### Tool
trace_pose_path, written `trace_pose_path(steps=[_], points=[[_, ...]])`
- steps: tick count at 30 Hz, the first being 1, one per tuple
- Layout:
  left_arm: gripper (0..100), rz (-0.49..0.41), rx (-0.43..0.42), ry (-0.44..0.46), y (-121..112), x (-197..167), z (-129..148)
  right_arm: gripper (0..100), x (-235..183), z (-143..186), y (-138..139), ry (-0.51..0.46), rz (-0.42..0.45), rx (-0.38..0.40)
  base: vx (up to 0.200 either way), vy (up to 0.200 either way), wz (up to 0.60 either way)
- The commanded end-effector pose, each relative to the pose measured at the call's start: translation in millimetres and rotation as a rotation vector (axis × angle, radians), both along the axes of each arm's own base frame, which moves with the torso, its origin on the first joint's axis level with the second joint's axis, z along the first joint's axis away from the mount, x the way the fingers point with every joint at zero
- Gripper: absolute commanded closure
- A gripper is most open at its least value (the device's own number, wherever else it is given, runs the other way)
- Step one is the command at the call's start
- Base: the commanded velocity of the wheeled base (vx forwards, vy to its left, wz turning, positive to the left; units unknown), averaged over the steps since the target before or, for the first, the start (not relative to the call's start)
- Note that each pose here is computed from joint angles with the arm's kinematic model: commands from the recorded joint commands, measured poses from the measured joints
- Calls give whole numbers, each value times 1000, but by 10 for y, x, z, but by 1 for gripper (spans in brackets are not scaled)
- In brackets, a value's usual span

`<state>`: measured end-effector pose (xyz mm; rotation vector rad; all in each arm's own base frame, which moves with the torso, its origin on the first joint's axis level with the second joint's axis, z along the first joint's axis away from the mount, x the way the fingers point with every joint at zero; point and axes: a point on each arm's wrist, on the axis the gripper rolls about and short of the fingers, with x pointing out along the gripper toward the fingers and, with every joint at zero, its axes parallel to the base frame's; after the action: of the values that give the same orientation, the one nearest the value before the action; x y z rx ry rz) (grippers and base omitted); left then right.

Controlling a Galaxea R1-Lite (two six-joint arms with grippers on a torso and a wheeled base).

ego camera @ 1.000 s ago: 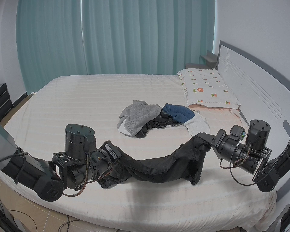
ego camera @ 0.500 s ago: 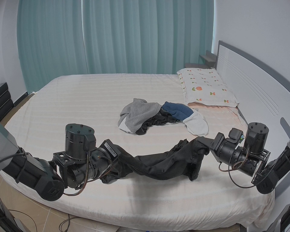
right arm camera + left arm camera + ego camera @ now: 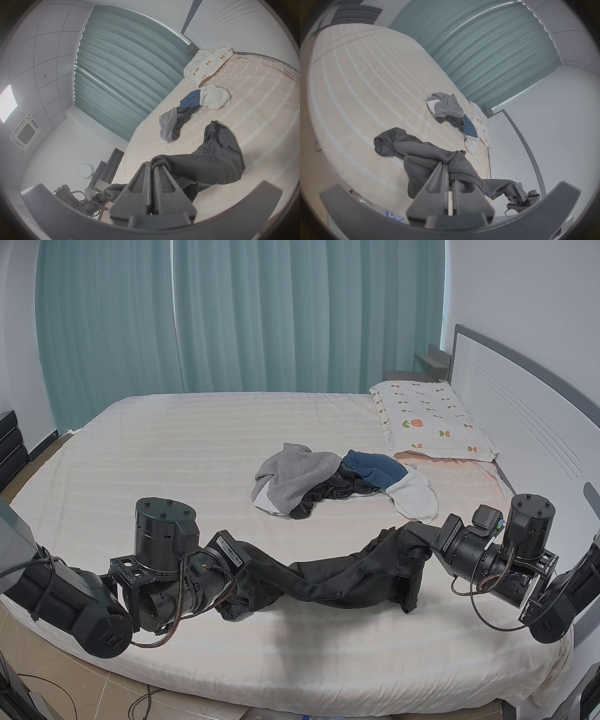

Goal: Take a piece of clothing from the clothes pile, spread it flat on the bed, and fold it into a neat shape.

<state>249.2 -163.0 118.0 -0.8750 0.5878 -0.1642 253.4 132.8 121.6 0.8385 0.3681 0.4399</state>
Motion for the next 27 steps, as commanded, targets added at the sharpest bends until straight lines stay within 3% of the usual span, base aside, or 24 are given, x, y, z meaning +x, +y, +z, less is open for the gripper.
trace_pose_path(steps=[1,11,17,27], points=[[100,-2,6,8,-8,-1,-22,100,-4,7,1,-3,2,1,0,200,0],[100,-29,7,24,-51,-19,-59,100,-4,7,1,-3,2,1,0,20,0],[100,-32,7,24,-58,-24,-59,100,-2,3,2,-1,2,1,-200,0,0],[100,-22,16,14,-71,8,-63,100,10,-16,4,4,2,-2,0,0,0]])
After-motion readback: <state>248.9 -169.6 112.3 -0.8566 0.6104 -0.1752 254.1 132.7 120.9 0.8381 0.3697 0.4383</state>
